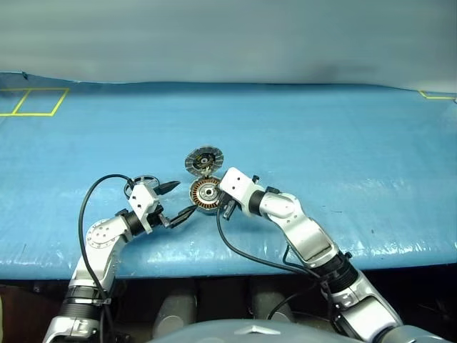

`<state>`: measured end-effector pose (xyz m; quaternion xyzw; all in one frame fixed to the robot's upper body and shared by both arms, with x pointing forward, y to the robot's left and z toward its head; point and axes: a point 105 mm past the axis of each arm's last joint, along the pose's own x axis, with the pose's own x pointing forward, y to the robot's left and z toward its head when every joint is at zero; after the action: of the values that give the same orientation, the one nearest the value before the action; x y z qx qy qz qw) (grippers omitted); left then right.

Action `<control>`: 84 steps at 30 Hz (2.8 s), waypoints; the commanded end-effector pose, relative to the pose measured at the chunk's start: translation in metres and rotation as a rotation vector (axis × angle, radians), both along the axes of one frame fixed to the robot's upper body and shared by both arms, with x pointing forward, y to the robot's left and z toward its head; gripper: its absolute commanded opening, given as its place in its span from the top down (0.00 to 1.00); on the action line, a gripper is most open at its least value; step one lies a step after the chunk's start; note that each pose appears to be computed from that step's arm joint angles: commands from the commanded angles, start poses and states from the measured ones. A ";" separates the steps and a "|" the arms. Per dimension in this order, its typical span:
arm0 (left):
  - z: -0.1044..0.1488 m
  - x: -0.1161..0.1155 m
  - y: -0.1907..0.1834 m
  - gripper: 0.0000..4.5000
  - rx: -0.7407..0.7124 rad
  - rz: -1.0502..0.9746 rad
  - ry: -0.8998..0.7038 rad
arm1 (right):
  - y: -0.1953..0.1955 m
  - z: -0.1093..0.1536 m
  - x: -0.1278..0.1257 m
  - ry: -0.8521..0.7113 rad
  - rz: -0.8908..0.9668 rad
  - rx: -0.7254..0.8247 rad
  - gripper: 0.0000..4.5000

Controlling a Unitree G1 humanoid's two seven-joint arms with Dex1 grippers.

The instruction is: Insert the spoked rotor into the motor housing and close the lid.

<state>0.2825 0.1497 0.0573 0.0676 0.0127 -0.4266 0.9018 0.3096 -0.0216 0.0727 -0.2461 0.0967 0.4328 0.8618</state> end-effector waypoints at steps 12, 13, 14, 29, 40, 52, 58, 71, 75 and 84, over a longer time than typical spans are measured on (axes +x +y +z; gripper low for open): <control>0.006 -0.001 0.003 0.01 -0.005 0.018 -0.038 | 0.015 0.005 -0.005 -0.023 0.054 0.014 0.99; 0.006 -0.001 0.003 0.01 -0.005 0.019 -0.038 | 0.016 0.005 -0.006 -0.023 0.059 0.013 0.99; 0.006 -0.001 0.003 0.01 -0.005 0.019 -0.038 | 0.016 0.005 -0.006 -0.023 0.062 0.012 0.99; 0.006 0.001 0.003 0.01 -0.004 0.019 -0.039 | 0.028 0.023 -0.013 -0.048 0.074 0.069 0.99; 0.004 0.001 0.001 0.01 -0.009 0.016 -0.033 | 0.021 0.028 -0.006 -0.068 0.048 0.055 0.99; 0.004 -0.001 0.001 0.01 -0.011 0.010 -0.032 | 0.013 0.004 0.002 -0.018 0.025 0.003 0.99; 0.004 -0.002 0.000 0.01 -0.011 0.008 -0.030 | 0.009 0.014 0.005 -0.050 0.014 0.022 0.99; 0.005 0.001 -0.002 0.01 -0.009 -0.005 -0.033 | 0.002 0.008 0.008 -0.029 -0.023 0.018 0.99; 0.005 0.001 -0.002 0.01 -0.009 -0.005 -0.032 | 0.007 0.006 0.002 -0.018 -0.006 0.027 0.99; 0.004 -0.001 -0.001 0.01 -0.011 0.002 -0.029 | 0.011 -0.005 -0.004 0.020 0.014 0.007 0.99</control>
<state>0.2810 0.1485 0.0546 0.0658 0.0119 -0.4266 0.9019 0.3126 -0.0170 0.0702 -0.2443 0.0993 0.4265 0.8652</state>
